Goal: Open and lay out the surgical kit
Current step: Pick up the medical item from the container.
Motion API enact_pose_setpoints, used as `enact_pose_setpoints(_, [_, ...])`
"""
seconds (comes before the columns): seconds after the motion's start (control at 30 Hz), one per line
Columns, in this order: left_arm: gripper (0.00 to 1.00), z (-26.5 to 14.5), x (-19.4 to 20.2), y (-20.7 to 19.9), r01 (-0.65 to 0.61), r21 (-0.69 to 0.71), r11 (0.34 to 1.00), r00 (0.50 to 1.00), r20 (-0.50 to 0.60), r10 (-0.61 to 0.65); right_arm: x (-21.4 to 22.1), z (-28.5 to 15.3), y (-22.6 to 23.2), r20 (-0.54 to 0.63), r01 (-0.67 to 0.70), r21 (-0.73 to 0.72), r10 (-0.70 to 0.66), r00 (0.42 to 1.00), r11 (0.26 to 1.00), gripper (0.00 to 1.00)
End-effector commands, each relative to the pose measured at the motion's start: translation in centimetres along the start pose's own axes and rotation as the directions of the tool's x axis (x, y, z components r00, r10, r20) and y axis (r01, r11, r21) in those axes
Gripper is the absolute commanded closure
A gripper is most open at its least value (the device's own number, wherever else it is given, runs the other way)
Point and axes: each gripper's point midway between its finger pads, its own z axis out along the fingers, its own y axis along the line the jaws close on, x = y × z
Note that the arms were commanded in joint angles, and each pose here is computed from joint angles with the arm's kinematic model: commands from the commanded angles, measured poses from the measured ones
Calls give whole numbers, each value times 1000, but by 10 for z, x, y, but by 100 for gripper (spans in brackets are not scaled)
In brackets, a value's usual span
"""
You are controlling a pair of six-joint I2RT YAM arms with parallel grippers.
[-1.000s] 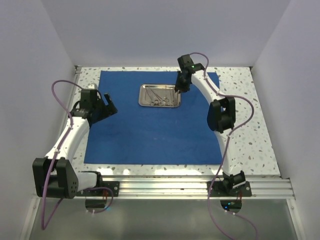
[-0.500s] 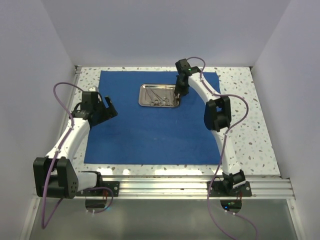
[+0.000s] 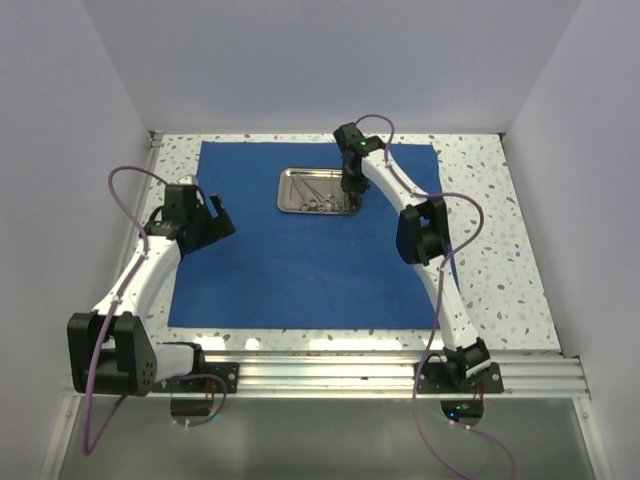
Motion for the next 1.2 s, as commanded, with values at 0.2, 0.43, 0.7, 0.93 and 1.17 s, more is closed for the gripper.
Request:
enact_pose_setpoints(0.2, [12, 6, 5, 5, -32, -12, 999, 999, -22, 32, 52, 26, -27, -151, 145, 150, -122, 981, 978, 100])
enact_pose_setpoints(0.43, [12, 4, 1, 1, -38, -1, 999, 999, -24, 38, 5, -19, -1, -2, 111, 26, -111, 994, 993, 100])
enact_pose_setpoints(0.7, [12, -1, -22, -9, -56, 6, 998, 998, 10, 56, -42, -120, -30, 190, 66, 38, -72, 979, 997, 100])
enact_pose_setpoints(0.93, [11, 1, -39, -16, -54, 4, 999, 998, 28, 54, 7, -167, -86, 181, 34, 88, -50, 982, 996, 100])
enact_pose_setpoints(1.17, [11, 11, -34, -17, -25, 7, 1000, 1000, 4, 25, 127, -152, -139, 6, 8, 141, -9, 1000, 990, 100])
